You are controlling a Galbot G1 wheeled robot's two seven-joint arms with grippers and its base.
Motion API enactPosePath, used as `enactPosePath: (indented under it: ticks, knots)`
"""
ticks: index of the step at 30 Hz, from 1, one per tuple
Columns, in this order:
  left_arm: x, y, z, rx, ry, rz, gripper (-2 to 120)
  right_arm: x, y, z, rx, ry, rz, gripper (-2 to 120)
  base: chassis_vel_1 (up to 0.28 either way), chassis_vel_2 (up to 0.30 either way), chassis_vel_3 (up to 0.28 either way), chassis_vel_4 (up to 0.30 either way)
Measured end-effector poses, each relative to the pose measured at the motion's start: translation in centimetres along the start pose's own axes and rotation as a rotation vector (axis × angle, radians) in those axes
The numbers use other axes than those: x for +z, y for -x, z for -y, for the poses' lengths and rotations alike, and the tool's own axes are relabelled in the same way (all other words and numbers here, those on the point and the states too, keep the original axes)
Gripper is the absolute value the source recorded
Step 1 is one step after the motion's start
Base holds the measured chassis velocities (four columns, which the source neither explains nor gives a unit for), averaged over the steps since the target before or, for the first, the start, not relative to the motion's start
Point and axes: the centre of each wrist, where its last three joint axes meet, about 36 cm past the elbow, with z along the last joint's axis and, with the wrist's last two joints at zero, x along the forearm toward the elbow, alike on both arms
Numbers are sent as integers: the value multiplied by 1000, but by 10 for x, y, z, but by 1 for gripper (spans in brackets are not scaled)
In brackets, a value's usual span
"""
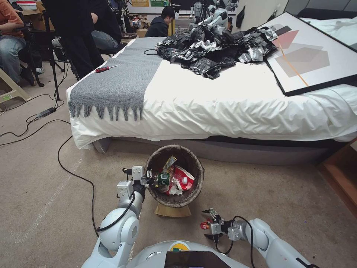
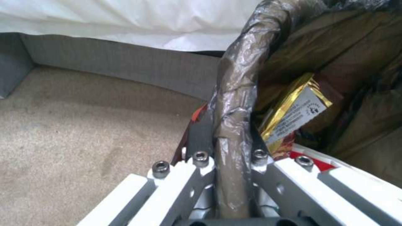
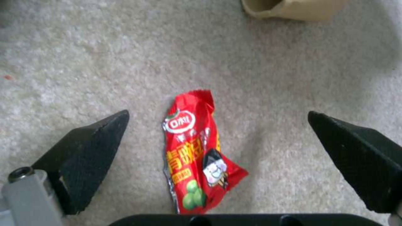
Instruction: Pick up the trash bin, then pick up the garbage from the floor and place it into the trash bin.
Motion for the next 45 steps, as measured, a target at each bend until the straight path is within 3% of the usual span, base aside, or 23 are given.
enactPosePath:
  ticks: [45]
  knots:
    - [-1,0,-1,-1,-1,4,0,13,6,-2,19,35,-18,100,0,0,0,0]
